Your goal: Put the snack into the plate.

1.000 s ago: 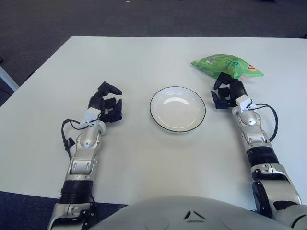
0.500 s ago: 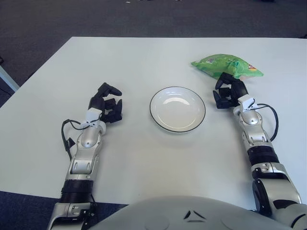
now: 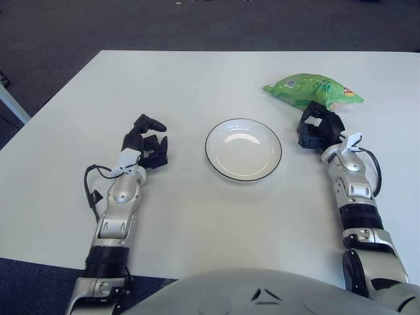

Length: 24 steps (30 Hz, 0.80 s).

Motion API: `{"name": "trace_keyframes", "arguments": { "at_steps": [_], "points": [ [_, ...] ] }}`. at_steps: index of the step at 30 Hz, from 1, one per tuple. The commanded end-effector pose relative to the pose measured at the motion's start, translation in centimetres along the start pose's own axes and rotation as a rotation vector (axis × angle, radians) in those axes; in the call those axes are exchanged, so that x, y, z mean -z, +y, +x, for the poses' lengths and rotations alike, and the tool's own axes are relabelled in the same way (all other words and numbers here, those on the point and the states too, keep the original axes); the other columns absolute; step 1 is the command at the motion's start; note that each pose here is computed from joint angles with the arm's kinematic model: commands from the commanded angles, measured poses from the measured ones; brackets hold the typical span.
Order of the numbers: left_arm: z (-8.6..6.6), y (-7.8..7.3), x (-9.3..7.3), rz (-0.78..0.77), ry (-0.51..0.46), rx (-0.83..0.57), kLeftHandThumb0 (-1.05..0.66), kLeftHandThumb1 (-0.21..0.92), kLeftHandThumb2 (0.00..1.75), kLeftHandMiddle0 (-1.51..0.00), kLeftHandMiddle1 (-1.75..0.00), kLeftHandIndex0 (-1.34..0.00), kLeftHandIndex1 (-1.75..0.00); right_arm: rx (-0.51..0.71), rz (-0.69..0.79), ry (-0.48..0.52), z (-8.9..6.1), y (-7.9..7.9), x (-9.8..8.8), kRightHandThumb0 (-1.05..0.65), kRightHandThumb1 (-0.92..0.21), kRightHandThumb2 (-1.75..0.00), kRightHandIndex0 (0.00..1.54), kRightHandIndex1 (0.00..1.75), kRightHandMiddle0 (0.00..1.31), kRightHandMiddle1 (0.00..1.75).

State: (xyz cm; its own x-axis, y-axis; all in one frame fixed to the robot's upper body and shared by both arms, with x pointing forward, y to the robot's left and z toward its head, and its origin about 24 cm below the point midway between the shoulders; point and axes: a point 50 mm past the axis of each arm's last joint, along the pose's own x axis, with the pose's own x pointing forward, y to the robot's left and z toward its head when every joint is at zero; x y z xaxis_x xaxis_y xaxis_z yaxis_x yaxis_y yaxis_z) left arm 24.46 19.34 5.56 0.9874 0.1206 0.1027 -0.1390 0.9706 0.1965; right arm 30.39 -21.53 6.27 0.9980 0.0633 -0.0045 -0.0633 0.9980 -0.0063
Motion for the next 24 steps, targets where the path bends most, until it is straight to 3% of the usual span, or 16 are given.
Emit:
{"name": "trace_keyframes", "arguments": {
  "at_steps": [1, 5, 10, 24],
  "points": [
    [-3.7, -2.4, 5.1, -0.049, 0.256, 0.024, -0.42, 0.50, 1.08, -1.12, -1.75, -0.47, -1.75, -0.017, 0.068, 0.132, -1.5, 0.7, 2.1, -0.50, -0.26, -1.39, 1.32, 1.75, 0.66, 1.75],
    [-3.7, -2.4, 5.2, -0.049, 0.261, 0.027, -0.42, 0.50, 1.08, -1.12, -1.75, -0.47, -1.75, -0.043, 0.066, 0.092, -1.6, 0.8, -0.2, -0.50, -0.26, -1.38, 1.33, 1.75, 0.66, 1.75],
    [-3.6, -2.4, 5.3, -0.049, 0.261, 0.025, -0.42, 0.51, 1.08, -1.11, -1.75, -0.46, -1.75, -0.077, 0.054, 0.069, -1.8, 0.6, -1.7, -0.50, -0.27, -1.37, 1.32, 1.75, 0.65, 1.75],
    [-3.5, -2.8, 5.3, -0.063, 0.256, 0.016, -0.42, 0.52, 1.06, -1.10, -1.75, -0.46, -1.75, -0.184, 0.031, -0.010, -2.4, -2.2, -7.1, -0.49, -0.29, -1.35, 1.29, 1.75, 0.64, 1.75]
  ]
}}
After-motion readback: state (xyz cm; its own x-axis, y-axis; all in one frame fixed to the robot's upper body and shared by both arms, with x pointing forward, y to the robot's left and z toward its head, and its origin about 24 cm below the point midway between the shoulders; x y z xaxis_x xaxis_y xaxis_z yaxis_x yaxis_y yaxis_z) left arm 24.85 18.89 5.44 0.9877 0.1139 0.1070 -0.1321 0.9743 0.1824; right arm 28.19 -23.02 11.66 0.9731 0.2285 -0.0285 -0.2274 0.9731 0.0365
